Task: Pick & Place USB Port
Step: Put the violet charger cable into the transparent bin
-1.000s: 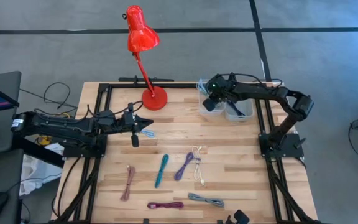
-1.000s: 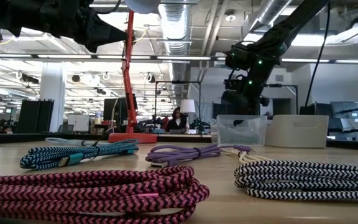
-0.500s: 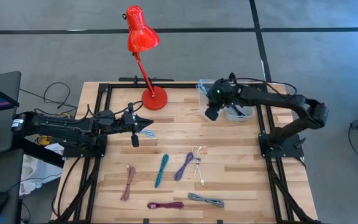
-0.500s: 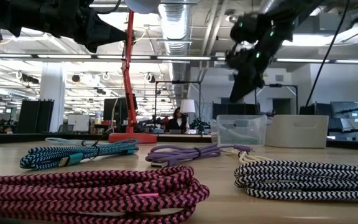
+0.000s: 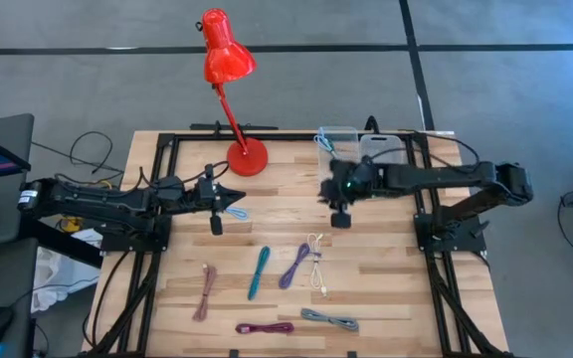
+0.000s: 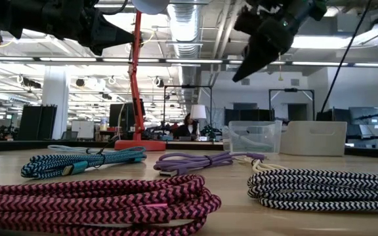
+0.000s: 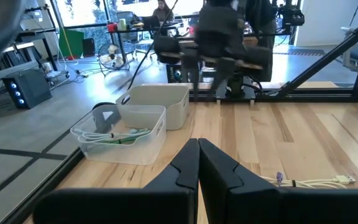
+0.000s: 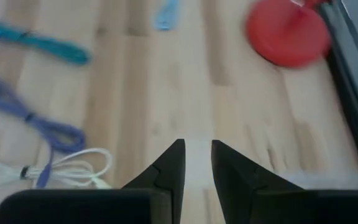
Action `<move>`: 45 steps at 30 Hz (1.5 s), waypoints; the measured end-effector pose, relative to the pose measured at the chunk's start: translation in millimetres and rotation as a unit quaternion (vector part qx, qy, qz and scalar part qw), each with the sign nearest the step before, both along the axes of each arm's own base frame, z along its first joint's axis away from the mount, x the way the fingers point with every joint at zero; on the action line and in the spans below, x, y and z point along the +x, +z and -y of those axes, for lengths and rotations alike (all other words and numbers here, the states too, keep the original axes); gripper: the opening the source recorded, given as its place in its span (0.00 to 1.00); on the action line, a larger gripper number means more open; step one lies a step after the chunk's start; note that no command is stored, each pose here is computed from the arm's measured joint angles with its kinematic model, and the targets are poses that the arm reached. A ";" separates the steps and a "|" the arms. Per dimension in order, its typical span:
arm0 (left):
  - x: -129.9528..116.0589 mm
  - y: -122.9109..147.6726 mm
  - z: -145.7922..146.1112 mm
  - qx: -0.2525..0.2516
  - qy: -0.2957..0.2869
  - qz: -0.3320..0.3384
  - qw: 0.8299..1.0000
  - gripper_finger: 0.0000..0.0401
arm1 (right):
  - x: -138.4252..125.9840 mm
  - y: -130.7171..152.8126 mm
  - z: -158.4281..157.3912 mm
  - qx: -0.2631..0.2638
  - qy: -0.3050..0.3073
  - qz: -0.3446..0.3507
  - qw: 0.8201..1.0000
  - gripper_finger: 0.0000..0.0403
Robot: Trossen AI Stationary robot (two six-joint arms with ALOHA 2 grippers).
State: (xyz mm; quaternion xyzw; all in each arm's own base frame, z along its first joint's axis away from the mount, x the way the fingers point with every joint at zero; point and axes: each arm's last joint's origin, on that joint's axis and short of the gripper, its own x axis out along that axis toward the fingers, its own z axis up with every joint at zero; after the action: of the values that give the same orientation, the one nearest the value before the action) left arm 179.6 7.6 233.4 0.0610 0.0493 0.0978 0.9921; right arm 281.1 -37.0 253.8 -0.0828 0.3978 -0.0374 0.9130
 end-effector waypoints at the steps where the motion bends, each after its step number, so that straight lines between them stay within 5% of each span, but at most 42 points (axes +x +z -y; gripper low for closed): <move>1: 0.0 0.0 -0.1 0.000 0.000 0.000 1.000 0.01 | 3.9 -3.1 -4.8 -0.008 0.018 -0.002 1.000 0.18; 16: 0.0 0.0 0.0 0.000 0.000 0.000 1.000 0.01 | 34.3 -45.9 -39.2 -0.082 0.099 -0.051 0.990 0.19; 33: 0.0 0.0 0.0 0.000 0.000 0.000 1.000 0.01 | 41.0 -66.8 -72.8 -0.078 0.178 -0.072 0.978 0.47; 45: 0.0 -0.2 0.0 0.000 0.000 -0.001 1.000 0.01 | 60.2 -78.9 -92.6 -0.049 0.210 -0.075 0.974 0.38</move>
State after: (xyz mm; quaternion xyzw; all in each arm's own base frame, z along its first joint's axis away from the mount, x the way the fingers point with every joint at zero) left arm 179.6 7.6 233.2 0.0609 0.0504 0.0977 0.9921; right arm 341.3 55.6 174.9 -0.2119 0.4364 0.1419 0.8628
